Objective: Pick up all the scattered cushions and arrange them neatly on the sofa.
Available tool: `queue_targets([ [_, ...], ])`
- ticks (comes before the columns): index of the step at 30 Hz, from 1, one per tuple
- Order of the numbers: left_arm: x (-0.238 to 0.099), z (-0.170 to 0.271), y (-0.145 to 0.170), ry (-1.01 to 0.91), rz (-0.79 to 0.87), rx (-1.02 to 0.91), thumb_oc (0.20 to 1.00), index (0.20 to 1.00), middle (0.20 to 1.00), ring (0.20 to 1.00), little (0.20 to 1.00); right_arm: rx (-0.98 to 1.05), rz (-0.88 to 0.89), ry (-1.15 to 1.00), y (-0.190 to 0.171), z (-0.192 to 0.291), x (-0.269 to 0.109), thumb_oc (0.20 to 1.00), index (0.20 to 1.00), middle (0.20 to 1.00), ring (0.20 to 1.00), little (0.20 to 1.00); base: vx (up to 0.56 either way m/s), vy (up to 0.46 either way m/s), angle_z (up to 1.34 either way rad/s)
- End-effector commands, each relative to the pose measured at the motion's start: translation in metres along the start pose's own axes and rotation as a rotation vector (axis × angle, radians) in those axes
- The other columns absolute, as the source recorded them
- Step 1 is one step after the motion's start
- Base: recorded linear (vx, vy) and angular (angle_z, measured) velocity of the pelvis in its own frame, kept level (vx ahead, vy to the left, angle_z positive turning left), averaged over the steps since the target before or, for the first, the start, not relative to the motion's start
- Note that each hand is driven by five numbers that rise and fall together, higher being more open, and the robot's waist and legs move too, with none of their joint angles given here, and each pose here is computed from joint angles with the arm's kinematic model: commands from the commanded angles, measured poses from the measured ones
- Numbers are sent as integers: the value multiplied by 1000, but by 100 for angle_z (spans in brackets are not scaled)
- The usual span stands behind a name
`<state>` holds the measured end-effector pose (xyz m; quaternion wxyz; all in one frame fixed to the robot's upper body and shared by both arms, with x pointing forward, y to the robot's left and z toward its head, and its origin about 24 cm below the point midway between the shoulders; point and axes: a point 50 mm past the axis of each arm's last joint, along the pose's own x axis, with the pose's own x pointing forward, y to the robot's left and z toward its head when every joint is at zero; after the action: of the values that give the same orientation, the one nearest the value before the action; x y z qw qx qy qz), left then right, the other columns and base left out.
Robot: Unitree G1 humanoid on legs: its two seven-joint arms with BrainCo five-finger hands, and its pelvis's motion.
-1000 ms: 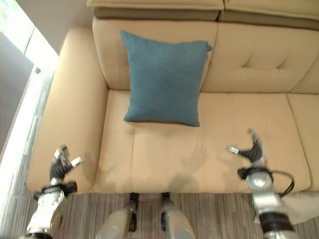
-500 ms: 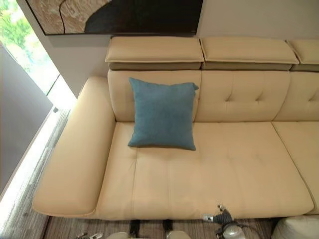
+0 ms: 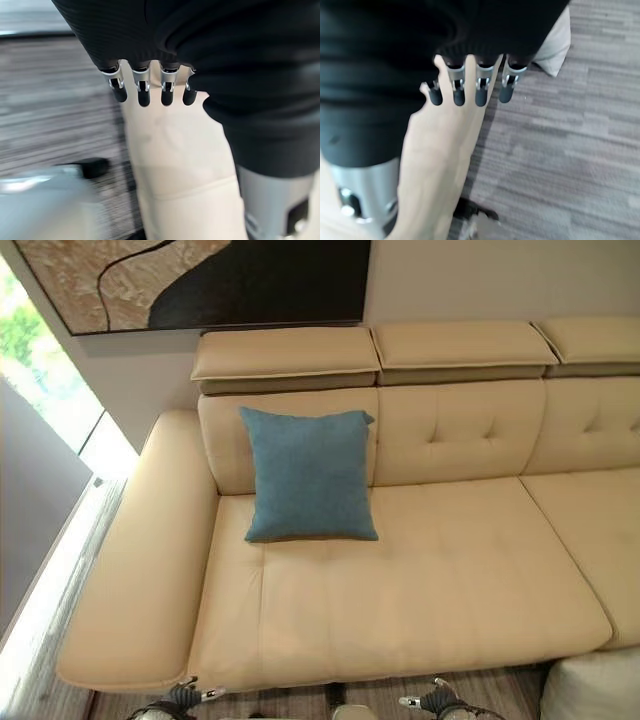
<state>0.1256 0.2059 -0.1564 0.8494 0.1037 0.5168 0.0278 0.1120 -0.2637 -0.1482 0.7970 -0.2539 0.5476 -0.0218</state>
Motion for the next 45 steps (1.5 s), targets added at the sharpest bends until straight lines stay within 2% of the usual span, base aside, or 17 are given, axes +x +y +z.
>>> queue_targets([
  [1, 0, 0, 12, -4, 28, 82, 1000, 1000, 1000, 1000, 1000, -58, -8, 1, -2, 5, 1, 1000, 1000, 1000, 1000, 1000, -168, 235, -62],
  [7, 1, -6, 19, 56, 57, 108, 1000, 1000, 1000, 1000, 1000, -104, 3, -26, 3, 22, 3, 1000, 1000, 1000, 1000, 1000, -335, 224, -74],
  [13, -2, -22, 25, 118, 69, 113, 1000, 1000, 1000, 1000, 1000, -86, 14, 15, 7, 7, 2, 1000, 1000, 1000, 1000, 1000, -207, 9, -78],
  [24, 5, 14, 9, 8, 28, 117, 1000, 1000, 1000, 1000, 1000, 11, -3, 35, 8, 8, 2, 1000, 1000, 1000, 1000, 1000, -71, -120, -25],
  [32, 6, 23, -4, -5, 1, 85, 1000, 1000, 1000, 1000, 1000, -4, -1, 40, 5, 14, 3, 1000, 1000, 1000, 1000, 1000, -92, 128, -128],
  [36, 7, 36, 4, -41, 34, 77, 1000, 1000, 1000, 1000, 1000, -6, -3, -30, 5, 37, 4, 1000, 1000, 1000, 1000, 1000, -179, 106, -129],
  [41, 2, -1, 12, 65, 42, 63, 1000, 1000, 1000, 1000, 1000, -47, -5, 2, -1, 23, 4, 1000, 1000, 1000, 1000, 1000, -89, -24, -175],
  [45, 2, -4, 11, 77, 34, 50, 1000, 1000, 1000, 1000, 1000, -28, -12, 2, 0, 24, 4, 1000, 1000, 1000, 1000, 1000, 10, -148, -56],
])
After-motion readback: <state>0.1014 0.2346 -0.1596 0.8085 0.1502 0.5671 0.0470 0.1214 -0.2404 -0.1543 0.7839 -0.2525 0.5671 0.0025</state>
